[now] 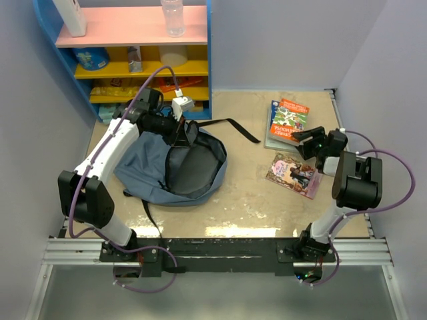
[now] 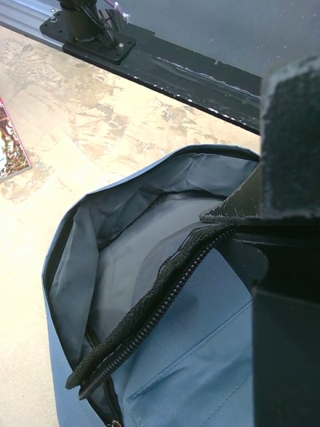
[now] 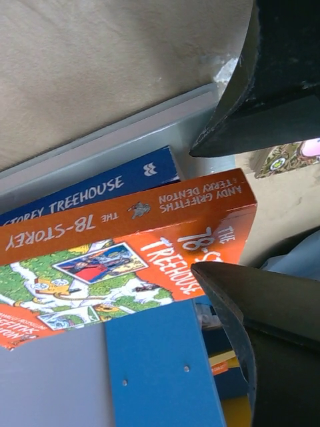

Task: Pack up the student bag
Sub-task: Pick up the book from the center of the board.

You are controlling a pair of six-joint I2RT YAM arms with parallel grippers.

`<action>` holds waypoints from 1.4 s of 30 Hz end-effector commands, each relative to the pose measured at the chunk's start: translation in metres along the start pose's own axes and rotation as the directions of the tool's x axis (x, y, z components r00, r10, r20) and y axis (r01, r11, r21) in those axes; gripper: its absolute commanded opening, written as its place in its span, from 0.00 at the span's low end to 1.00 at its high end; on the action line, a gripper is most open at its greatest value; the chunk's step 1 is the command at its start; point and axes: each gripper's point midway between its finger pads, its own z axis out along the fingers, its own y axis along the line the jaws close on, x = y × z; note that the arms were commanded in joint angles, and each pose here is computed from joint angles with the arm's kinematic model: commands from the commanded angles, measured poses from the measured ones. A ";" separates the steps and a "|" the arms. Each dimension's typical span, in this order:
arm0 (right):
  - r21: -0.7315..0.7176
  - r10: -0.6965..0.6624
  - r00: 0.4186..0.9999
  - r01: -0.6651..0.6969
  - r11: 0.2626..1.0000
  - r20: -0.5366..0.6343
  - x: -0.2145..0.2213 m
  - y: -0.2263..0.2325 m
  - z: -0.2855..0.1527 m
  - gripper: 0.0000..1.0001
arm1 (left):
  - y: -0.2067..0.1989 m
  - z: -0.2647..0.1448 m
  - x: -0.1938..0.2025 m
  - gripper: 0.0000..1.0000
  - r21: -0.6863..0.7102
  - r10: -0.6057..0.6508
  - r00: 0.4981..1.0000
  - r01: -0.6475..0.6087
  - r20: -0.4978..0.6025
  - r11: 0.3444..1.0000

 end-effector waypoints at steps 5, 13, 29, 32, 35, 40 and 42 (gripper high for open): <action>-0.118 -0.019 0.999 0.022 0.993 0.032 -0.014 0.030 0.004 0.54 | -0.009 -0.011 -0.008 0.00 0.015 0.035 0.999 -0.035 0.028 0.999; -0.085 -0.029 0.998 0.034 0.996 0.061 -0.005 0.023 -0.022 0.24 | -0.008 -0.011 -0.010 0.00 0.011 0.038 0.999 -0.039 0.030 0.999; 0.030 -0.038 0.997 0.036 0.999 0.071 0.010 -0.007 -0.042 0.56 | -0.010 -0.012 -0.016 0.00 0.017 0.041 0.998 -0.041 0.045 0.999; 0.021 -0.042 0.997 0.041 0.999 0.066 0.005 -0.001 -0.034 0.56 | -0.010 -0.013 -0.015 0.00 0.012 0.044 0.998 -0.045 0.043 0.999; 0.012 -0.037 0.997 0.036 0.999 0.069 -0.001 0.002 -0.026 0.56 | -0.010 -0.012 -0.015 0.00 0.018 0.040 0.998 -0.041 0.042 0.999; -0.058 -0.010 0.999 0.012 0.998 0.033 0.003 0.008 -0.014 0.56 | -0.011 -0.014 -0.017 0.00 0.016 0.041 0.998 -0.042 0.044 0.999; -0.053 0.015 1.000 -0.014 0.998 0.012 0.008 -0.001 -0.009 0.56 | -0.011 -0.014 -0.018 0.00 0.015 0.041 0.998 -0.042 0.044 0.999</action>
